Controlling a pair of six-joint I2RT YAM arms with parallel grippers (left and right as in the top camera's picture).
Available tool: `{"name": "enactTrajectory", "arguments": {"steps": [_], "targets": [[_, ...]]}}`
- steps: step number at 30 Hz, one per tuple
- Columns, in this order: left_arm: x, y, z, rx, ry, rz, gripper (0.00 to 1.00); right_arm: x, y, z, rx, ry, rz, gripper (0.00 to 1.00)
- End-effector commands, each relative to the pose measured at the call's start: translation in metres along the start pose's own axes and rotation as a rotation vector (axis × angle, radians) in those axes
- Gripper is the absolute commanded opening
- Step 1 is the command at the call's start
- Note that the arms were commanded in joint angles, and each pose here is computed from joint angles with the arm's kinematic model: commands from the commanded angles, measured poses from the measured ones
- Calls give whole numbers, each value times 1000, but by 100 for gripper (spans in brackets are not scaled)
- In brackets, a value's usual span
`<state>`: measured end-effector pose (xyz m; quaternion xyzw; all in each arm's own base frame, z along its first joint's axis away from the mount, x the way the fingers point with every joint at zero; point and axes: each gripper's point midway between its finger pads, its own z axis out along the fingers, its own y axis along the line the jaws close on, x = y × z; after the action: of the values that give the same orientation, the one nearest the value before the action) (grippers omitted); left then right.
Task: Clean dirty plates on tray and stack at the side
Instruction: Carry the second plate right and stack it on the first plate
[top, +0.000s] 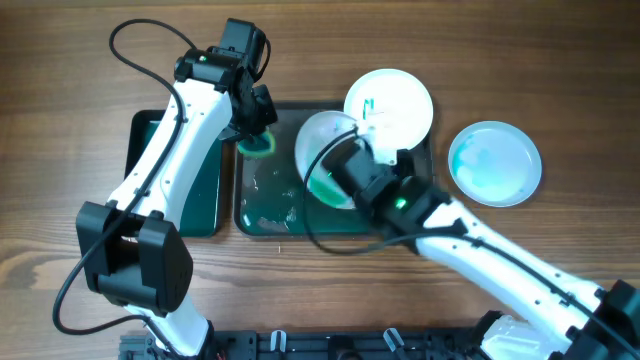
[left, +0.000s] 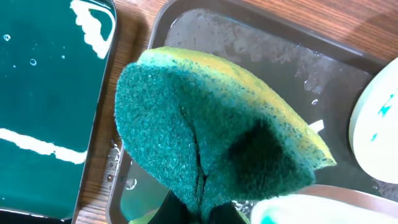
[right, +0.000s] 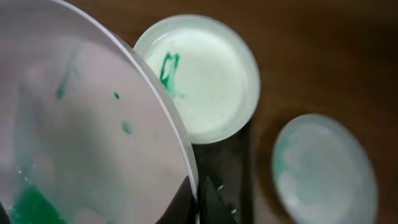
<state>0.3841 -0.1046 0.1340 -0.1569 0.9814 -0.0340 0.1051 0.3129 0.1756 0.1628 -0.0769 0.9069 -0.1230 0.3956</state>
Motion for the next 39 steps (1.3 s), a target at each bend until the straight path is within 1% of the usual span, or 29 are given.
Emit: {"name": "enactTrajectory", "arguments": {"steps": [1,4,6,7,12,13,14,17,19,20,23,24,25,27,28,29,31,33,35,36,38,39], "targets": [[-2,-6,-8,32,-12,20,4,-42,-40,-41,361,-263,-137,4],[-1,-9,-8,47,-2,21,4,-61,-30,-84,490,-414,-242,4],[-1,-9,-8,47,-2,21,4,-69,-26,-101,539,-460,-265,4],[-1,-8,-8,47,-2,20,4,-72,-20,-105,536,-462,-304,4],[-1,-9,-8,47,-2,21,4,-69,-17,-102,522,-459,-313,4],[-1,-9,-8,47,-2,21,4,-65,-11,-96,477,-441,-348,4],[-1,-9,-8,47,-2,21,4,-55,7,-84,356,-403,-397,4],[-1,-9,-8,47,-2,21,4,-30,26,-62,144,-307,-259,4],[-1,-8,-8,47,-2,21,4,-15,28,-41,-27,-161,-117,4],[-1,-9,-8,47,-2,21,4,-15,24,-35,-72,-120,-69,4],[-1,-9,-8,47,-2,21,4,-25,-16,-22,-221,-12,160,4],[-1,-9,-8,47,-2,21,4,-29,-36,-19,-259,11,252,4],[-1,-9,-8,47,-2,21,4,-30,-67,-14,-264,41,385,4],[-2,-9,-8,49,-6,21,4,-24,-109,-6,-247,80,533,4],[-2,-10,-8,51,-9,21,4,-15,-133,0,-205,112,619,4],[-2,-10,-8,51,-9,21,4,1,-162,8,-128,160,736,4],[-2,-10,-8,51,-9,21,4,33,-207,23,-14,241,885,4],[-2,-10,-8,51,-9,21,4,68,-235,41,51,321,998,4],[-4,-11,-8,55,-15,21,4,100,-252,57,122,412,1048,4],[-4,-11,-8,56,-15,21,4,110,-256,63,157,444,1053,4],[-4,-11,-8,56,-16,21,4,139,-271,75,304,522,1058,4],[-4,-11,-8,57,-17,21,4,147,-271,80,317,552,1049,4]]}}
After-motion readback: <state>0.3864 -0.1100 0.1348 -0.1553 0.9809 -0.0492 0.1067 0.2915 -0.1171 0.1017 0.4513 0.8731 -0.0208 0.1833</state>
